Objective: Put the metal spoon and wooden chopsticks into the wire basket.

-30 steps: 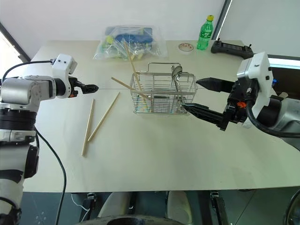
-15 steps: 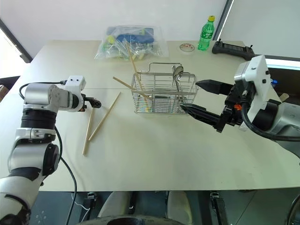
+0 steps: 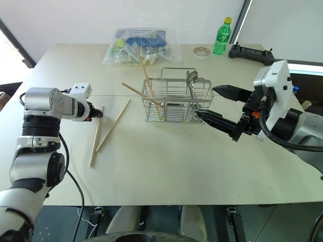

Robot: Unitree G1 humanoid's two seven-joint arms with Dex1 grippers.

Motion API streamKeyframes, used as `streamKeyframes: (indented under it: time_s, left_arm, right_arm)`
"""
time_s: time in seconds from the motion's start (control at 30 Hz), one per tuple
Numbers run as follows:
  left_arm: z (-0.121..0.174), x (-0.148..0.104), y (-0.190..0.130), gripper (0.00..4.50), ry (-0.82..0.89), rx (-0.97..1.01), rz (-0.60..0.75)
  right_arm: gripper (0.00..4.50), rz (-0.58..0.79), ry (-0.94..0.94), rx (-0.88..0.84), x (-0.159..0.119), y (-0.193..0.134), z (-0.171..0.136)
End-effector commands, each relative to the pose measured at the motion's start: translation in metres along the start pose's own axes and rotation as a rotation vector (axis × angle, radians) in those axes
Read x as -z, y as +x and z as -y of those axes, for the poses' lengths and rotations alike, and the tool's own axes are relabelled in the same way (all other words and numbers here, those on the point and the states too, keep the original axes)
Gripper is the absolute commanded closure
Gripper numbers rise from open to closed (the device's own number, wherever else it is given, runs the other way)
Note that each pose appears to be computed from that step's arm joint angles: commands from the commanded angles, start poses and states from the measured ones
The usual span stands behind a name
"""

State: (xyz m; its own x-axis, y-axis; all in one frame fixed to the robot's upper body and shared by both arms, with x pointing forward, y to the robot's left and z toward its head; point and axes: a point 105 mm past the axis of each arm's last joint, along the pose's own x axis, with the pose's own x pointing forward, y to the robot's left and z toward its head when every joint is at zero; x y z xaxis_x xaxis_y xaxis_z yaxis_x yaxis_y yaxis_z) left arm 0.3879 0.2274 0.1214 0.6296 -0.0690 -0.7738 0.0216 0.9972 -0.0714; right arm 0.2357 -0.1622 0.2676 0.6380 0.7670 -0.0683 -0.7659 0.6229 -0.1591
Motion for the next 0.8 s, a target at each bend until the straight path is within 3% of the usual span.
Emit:
streamKeyframes:
  time_s: [0.03,0.2,0.33,0.43,0.47,0.57,0.67,0.8]
  left_arm:
    - [0.003,0.0,0.001,4.48,-0.019,0.012,-0.014]
    - [0.0,-0.005,0.0,4.48,-0.042,0.007,0.005]
    - [-0.011,-0.051,-0.014,4.48,-0.097,-0.007,0.23]
    - [-0.009,-0.125,-0.062,4.48,-0.072,0.063,0.645]
    - [-0.008,-0.138,-0.074,4.48,-0.065,0.081,0.724]
    - [0.024,-0.186,-0.155,4.48,-0.009,0.361,1.093]
    - [0.059,-0.2,-0.216,4.48,0.106,0.584,1.31]
    - [0.101,-0.202,-0.251,4.48,0.224,0.761,1.417]
  right_arm:
    - [0.28,0.036,-0.037,-0.005,-0.01,-0.002,-0.004]
    - [0.28,0.017,-0.027,-0.007,-0.006,-0.004,-0.003]
    - [0.28,-0.01,0.002,-0.006,0.0,-0.01,-0.002]
    - [0.28,-0.041,0.019,-0.023,0.006,-0.013,-0.007]
    - [0.28,-0.047,0.022,-0.026,0.007,-0.014,-0.008]
    - [0.28,-0.049,0.034,-0.016,0.008,-0.016,-0.009]
    - [0.28,-0.04,0.045,0.004,0.008,-0.016,-0.009]
    - [0.28,-0.031,0.053,0.026,0.009,-0.014,-0.01]
